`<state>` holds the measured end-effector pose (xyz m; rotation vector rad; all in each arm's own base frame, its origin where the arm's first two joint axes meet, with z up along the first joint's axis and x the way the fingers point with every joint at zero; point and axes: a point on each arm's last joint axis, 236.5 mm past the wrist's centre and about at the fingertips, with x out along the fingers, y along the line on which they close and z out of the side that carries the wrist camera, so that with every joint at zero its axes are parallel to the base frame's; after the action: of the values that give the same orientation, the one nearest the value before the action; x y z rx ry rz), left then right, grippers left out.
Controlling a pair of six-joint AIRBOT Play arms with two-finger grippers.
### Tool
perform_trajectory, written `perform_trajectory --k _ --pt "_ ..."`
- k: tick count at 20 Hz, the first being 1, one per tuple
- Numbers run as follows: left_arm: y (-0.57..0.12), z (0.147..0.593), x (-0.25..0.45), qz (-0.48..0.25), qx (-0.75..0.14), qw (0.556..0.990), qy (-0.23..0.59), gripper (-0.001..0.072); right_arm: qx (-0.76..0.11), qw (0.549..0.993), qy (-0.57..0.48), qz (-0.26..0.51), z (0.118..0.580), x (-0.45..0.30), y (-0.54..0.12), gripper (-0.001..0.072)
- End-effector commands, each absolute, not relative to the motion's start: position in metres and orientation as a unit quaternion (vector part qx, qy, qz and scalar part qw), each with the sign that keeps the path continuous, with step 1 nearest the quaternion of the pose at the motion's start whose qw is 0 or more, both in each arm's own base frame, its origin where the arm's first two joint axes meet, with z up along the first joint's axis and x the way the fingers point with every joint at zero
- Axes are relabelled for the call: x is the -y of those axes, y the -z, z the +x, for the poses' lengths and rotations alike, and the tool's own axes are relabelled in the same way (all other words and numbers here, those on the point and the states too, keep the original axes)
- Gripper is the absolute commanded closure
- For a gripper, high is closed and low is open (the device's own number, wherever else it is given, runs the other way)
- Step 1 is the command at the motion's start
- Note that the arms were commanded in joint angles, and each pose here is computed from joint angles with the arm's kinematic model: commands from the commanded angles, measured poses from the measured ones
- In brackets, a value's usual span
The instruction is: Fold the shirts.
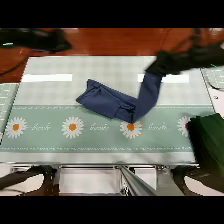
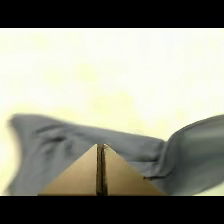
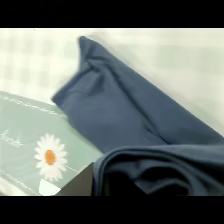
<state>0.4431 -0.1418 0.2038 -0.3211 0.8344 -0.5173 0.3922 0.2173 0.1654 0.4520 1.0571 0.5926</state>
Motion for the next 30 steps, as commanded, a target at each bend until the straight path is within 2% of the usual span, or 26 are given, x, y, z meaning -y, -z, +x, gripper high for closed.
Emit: perform_trajectory --k 1,4,7,8,10,13,15,18,21,24,26,28,30 --pt "-0.214 0.384 0.07 -0.137 -0.368 0.9 0.188 0.0681 -0.514 0.767 -0.335 0.189 0.426 -0.322 -0.136 0.0686" --pt "-0.165 0.322 0.071 -0.151 -0.389 0.892 0.172 0.0681 -0.533 0.744 -0.36 0.18 0.44 -0.391 -0.097 0.0686" --pt "-0.129 0.296 0.081 -0.191 -0.386 0.887 0.168 0.0681 -0.56 0.727 -0.349 0.189 0.445 -0.427 -0.04 0.0686" --pt "-0.12 0.294 0.083 -0.202 -0.388 0.883 0.168 0.0681 -0.576 0.716 -0.349 0.186 0.439 -0.433 -0.022 0.0653" --pt "-0.101 0.298 0.081 -0.219 -0.395 0.878 0.158 0.0681 -0.613 0.675 -0.368 0.183 0.415 -0.441 -0.003 0.0071" --pt "-0.08 0.309 0.076 -0.232 -0.414 0.869 0.143 0.0681 -0.635 0.637 -0.409 0.155 0.399 -0.403 -0.031 0.0084" --pt "-0.065 0.312 0.076 -0.239 -0.435 0.857 0.139 0.0681 -0.634 0.655 -0.388 0.134 0.409 -0.334 -0.073 0.0083" --pt "-0.051 0.315 0.076 -0.246 -0.455 0.845 0.135 0.0681 -0.592 0.751 -0.284 0.072 0.421 -0.199 -0.145 0.0083" --pt "-0.043 0.315 0.076 -0.249 -0.465 0.839 0.134 0.0681 -0.538 0.832 -0.127 0.048 0.402 -0.077 -0.179 0.0083" --pt "-0.032 0.309 0.077 -0.253 -0.477 0.831 0.132 0.0681 -0.485 0.863 -0.02 0.141 0.372 -0.024 -0.135 0.0084" --pt "-0.018 0.3 0.08 -0.256 -0.492 0.822 0.131 0.0681 -0.469 0.831 0.038 0.297 0.344 -0.031 -0.062 0.0084" --pt "-0.005 0.294 0.082 -0.259 -0.501 0.815 0.128 0.0681 -0.451 0.782 0.023 0.429 0.332 -0.072 -0.006 0.0095" --pt "0.004 0.29 0.082 -0.263 -0.507 0.812 0.123 0.0681 -0.477 0.748 0.01 0.461 0.319 -0.101 0.034 0.0095"
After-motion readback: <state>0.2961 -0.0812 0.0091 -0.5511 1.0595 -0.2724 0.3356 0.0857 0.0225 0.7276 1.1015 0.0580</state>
